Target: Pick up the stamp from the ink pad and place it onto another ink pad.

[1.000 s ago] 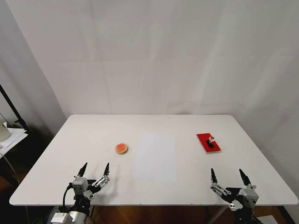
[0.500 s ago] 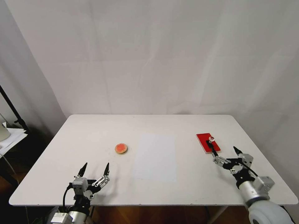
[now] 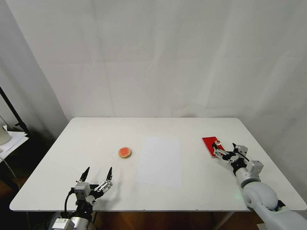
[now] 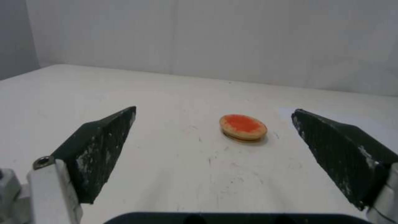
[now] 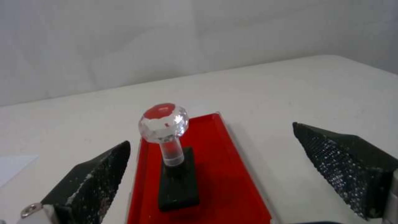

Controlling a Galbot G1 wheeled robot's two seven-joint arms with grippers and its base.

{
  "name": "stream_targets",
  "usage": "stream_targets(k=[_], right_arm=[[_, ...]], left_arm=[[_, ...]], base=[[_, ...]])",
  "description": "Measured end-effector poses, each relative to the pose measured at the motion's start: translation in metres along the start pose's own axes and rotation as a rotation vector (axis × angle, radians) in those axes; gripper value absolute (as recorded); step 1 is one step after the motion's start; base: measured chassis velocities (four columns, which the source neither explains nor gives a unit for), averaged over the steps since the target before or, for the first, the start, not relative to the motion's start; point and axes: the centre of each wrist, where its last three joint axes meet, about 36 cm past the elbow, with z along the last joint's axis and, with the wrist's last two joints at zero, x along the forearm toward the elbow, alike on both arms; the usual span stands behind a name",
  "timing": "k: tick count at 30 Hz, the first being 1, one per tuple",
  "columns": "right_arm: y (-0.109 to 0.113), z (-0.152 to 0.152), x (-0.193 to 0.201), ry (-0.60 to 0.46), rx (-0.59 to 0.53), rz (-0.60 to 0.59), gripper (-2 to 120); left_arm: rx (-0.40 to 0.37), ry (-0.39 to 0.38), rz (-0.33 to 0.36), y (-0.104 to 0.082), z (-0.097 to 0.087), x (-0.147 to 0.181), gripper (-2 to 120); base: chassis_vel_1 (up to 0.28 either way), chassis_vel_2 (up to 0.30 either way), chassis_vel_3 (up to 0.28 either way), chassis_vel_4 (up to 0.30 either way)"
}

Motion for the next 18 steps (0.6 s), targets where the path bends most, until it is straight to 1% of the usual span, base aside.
stream_targets(k=[3,8,12,13,14,16,17,18], right_arm=[[0.0014,0.0018,-0.0024,0.002,-0.002,0.0,99],[0.0024,0.0019,-0.0043,0.001,-0.002,0.002,93],[0.004,0.0027,-0.0055,0.006,0.003,-0.004,80],[0.004,0.0027,-0.0055,0.006,0.003,-0.004,80],[0.0045,0.0029,-0.0059,0.007,0.004,-0.005,77],[0.0055,0.0034,-0.0067,0.009,0.005,-0.005,67],[0.0062,0.0034,-0.007,0.009,0.005,-0.006,64],[0.0062,0.0034,-0.007,0.009,0.005,-0.006,64]], left_arm=[[0.0,0.0,0.0,0.0,0.0,0.0,100],[0.0,0.0,0.0,0.0,0.0,0.0,100],[0.0,0.0,0.0,0.0,0.0,0.0,100],[0.0,0.0,0.0,0.0,0.0,0.0,100],[0.0,0.0,0.0,0.0,0.0,0.0,100],[0.0,0.0,0.0,0.0,0.0,0.0,100],[0.0,0.0,0.0,0.0,0.0,0.0,100],[0.0,0.0,0.0,0.0,0.0,0.0,100]], base=[[0.0,0.0,0.0,0.0],[0.0,0.0,0.0,0.0],[0.0,0.0,0.0,0.0],[0.0,0.0,0.0,0.0],[0.0,0.0,0.0,0.0],[0.0,0.0,0.0,0.0],[0.0,0.0,0.0,0.0],[0.0,0.0,0.0,0.0]])
